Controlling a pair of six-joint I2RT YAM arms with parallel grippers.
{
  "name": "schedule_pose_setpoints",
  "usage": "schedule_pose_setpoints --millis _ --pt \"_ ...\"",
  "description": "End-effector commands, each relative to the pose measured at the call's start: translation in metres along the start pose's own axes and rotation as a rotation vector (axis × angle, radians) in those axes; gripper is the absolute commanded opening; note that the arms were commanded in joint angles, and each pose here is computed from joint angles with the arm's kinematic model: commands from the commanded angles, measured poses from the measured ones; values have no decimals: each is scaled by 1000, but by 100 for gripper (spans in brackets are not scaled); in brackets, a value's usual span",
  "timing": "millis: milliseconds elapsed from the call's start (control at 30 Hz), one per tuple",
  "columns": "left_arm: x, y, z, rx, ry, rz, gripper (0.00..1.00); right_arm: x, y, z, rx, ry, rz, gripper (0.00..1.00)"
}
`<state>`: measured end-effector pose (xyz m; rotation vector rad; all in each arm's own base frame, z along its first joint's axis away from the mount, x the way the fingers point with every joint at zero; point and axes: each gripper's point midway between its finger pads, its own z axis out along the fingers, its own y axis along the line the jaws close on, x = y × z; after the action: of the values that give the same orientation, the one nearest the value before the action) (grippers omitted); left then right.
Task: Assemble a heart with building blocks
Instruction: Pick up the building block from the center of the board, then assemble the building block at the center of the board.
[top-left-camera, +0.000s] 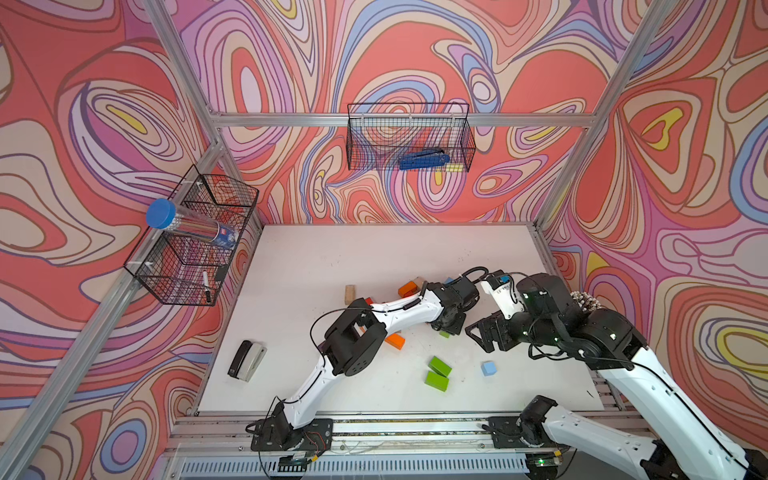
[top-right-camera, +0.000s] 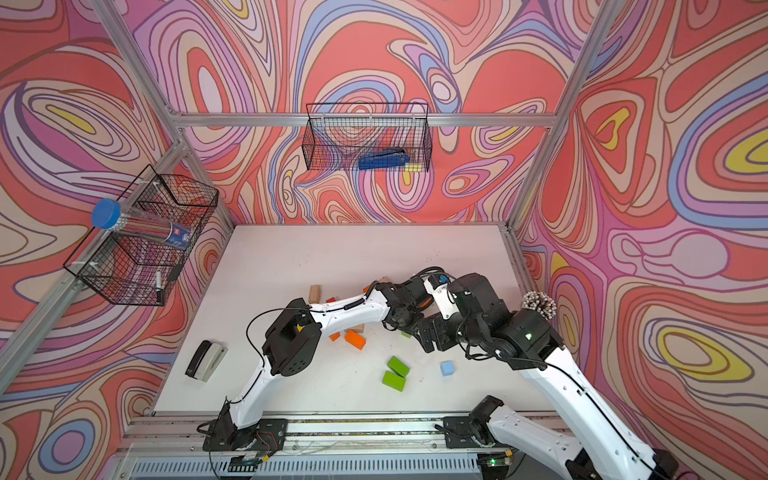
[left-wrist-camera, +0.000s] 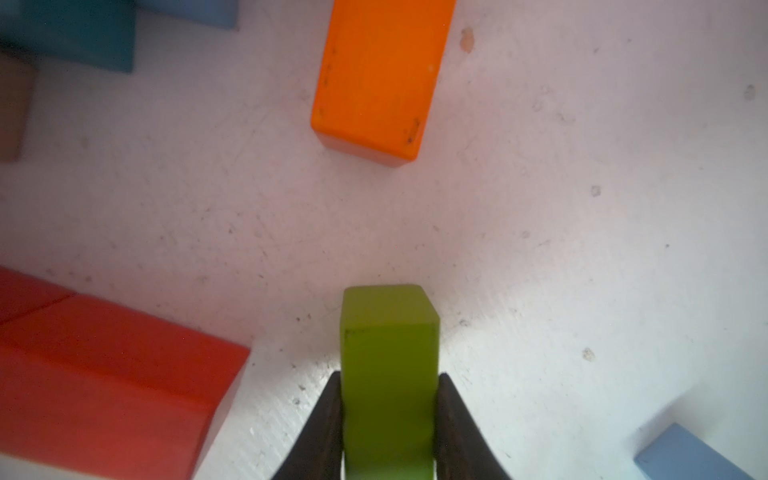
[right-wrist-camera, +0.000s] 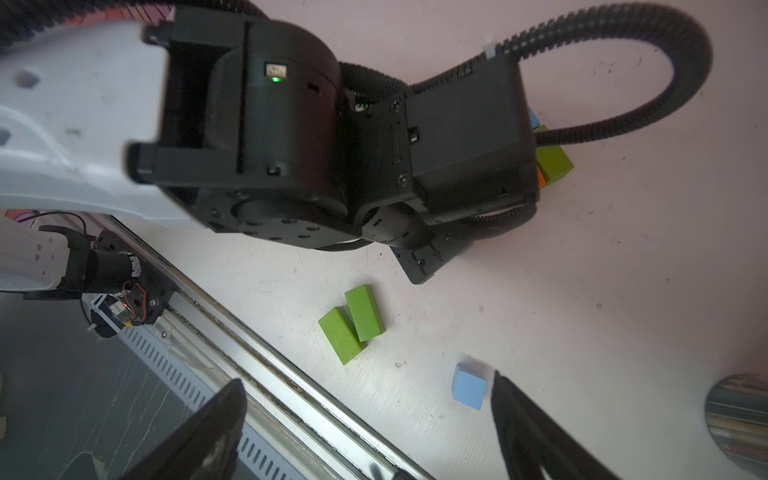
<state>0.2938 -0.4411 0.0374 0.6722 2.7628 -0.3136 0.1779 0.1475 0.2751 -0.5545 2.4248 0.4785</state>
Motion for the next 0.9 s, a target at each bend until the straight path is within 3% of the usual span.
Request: schedule_pose_setpoints --millis 0,167,867 --pt "5 6 6 -49 22 82 26 1 -1 2 -3 -8 13 92" --pt "1 9 10 -64 9 141 22 0 0 2 -5 -6 13 92" --pt "-10 19 29 -27 7 283 22 2 4 7 -31 13 13 89"
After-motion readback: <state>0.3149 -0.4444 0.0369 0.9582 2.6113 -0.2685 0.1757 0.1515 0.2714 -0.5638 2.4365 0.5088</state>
